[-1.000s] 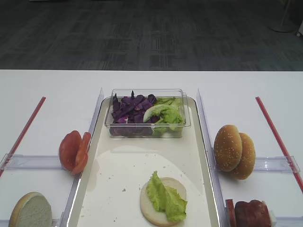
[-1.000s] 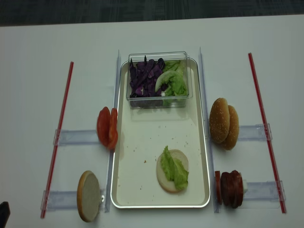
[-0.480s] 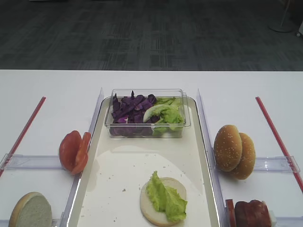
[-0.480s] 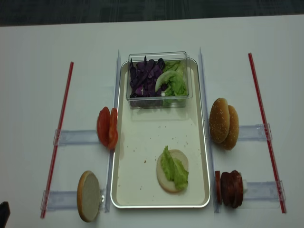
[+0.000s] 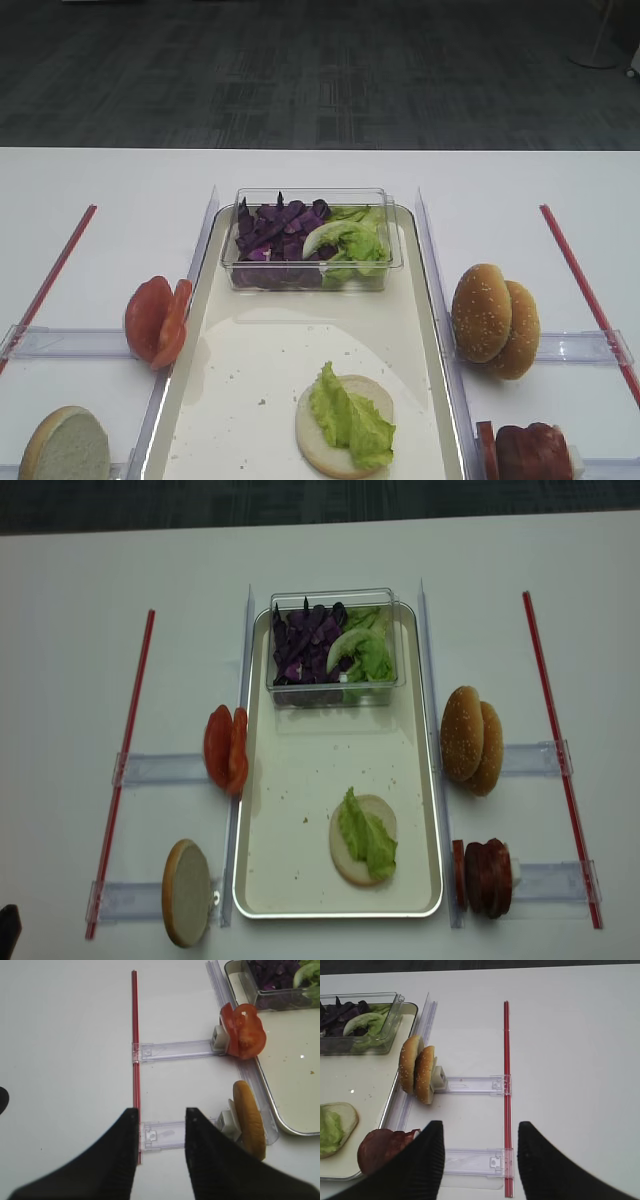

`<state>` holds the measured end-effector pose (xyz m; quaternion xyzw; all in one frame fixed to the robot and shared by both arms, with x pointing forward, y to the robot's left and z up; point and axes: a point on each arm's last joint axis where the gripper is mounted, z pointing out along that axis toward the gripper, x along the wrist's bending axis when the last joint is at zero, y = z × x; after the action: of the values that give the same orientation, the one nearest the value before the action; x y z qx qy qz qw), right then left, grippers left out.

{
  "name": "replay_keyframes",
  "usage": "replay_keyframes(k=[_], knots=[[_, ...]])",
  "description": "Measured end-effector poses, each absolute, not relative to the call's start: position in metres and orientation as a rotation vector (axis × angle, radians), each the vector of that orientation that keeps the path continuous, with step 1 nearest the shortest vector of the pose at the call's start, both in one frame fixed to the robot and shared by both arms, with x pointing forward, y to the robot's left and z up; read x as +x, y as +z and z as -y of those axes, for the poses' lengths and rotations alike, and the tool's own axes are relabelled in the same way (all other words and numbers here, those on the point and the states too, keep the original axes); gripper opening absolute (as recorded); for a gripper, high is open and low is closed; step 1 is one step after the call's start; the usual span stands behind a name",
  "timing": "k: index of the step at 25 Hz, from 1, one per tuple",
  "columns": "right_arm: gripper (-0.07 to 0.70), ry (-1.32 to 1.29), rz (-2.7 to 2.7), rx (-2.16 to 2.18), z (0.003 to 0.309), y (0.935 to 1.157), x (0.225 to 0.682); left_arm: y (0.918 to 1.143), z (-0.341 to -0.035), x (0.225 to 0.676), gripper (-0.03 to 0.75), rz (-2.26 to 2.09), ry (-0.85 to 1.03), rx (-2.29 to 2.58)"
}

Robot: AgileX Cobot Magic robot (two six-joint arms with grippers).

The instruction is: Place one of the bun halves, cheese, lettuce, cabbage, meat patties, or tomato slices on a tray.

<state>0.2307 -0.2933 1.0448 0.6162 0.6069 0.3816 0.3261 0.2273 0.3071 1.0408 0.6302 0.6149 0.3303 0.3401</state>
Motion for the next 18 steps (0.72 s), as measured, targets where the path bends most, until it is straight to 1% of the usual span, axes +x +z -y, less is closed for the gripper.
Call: replay_keyframes(k=[18], knots=[[0.376,1.000,-1.590,1.615,0.2933,1.0448,0.2307,1.0408,-0.3071,0.2273,0.223,-1.600,0.860,1.640]])
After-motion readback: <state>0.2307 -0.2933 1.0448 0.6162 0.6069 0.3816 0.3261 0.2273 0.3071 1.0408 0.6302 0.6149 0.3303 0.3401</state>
